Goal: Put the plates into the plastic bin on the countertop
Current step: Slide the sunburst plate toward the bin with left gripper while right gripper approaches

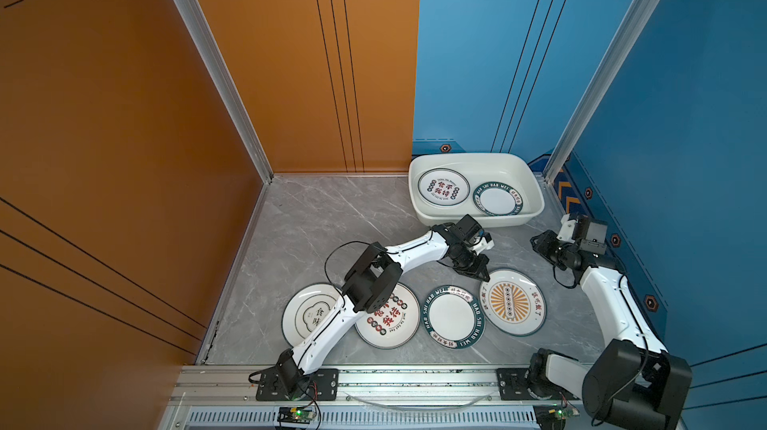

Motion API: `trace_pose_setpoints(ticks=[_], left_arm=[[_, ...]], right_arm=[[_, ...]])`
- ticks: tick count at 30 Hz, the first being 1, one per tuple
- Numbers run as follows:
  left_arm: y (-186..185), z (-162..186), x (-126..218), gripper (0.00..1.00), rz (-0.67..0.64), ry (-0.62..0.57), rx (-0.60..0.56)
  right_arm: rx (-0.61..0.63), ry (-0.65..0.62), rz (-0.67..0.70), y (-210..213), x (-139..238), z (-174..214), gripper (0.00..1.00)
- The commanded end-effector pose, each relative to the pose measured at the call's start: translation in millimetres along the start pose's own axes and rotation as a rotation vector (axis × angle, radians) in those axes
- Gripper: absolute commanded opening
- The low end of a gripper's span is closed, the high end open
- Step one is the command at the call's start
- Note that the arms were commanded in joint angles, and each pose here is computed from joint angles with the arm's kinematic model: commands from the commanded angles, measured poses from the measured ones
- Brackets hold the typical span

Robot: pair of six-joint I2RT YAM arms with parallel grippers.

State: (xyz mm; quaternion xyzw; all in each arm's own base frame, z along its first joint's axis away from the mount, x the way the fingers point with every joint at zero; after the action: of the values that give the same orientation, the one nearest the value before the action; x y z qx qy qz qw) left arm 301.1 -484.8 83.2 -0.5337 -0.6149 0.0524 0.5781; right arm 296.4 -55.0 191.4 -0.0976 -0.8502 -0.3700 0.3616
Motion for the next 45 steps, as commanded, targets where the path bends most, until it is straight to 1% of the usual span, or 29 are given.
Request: trace_pose_setpoints(ticks=[1, 7, 11, 12, 16, 24, 34, 39, 43, 45], left_arm=[[-11, -14, 40, 0.00, -0.005, -0.093, -0.022], [-1, -9, 85, 0.00, 0.015, -0.195, 0.025], [-1, -6, 117, 0.00, 0.045, -0.275, 0.040], [-1, -7, 127, 0.00, 0.051, -0.304, 0.035], [8, 8, 157, 0.00, 0.030, -0.351, 0.059], [31, 45, 209, 0.00, -0.023, -0.422, 0.112], [45, 79, 246, 0.00, -0.066, -0.475, 0.156], [50, 90, 262, 0.00, -0.081, -0.508, 0.172], [54, 94, 276, 0.00, -0.090, -0.540, 0.180], [61, 103, 274, 0.00, -0.093, -0.533, 0.206]], right_arm=[[0.016, -0.020, -0.026, 3, 2, -1, 0.37], [0.014, 0.001, -0.080, 10, 0, 0, 0.48], [0.005, 0.055, -0.146, 17, -8, 3, 0.53], [0.003, 0.070, -0.174, 21, -10, 4, 0.54], [0.013, 0.138, -0.288, 37, -18, 11, 0.56], [0.100, 0.284, -0.443, 80, -33, 38, 0.58], [0.178, 0.423, -0.592, 121, -54, 66, 0.58], [0.218, 0.498, -0.629, 131, -60, 86, 0.57], [0.236, 0.532, -0.658, 136, -61, 96, 0.57], [0.252, 0.549, -0.673, 138, -60, 101, 0.57]])
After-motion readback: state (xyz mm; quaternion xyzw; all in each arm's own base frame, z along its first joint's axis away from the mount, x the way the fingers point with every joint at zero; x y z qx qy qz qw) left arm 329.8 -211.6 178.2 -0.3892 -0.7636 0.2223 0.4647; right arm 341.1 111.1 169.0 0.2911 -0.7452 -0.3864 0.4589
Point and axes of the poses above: each gripper's point midway between its finger pads, its own x axis back along the fingers, its own y axis along the line the jaws close on, z = x × y, the point moved 5 cm from there along x, back along the fingers, and after that the axes turned 8 degrees about -x, right-handed, at the moved point
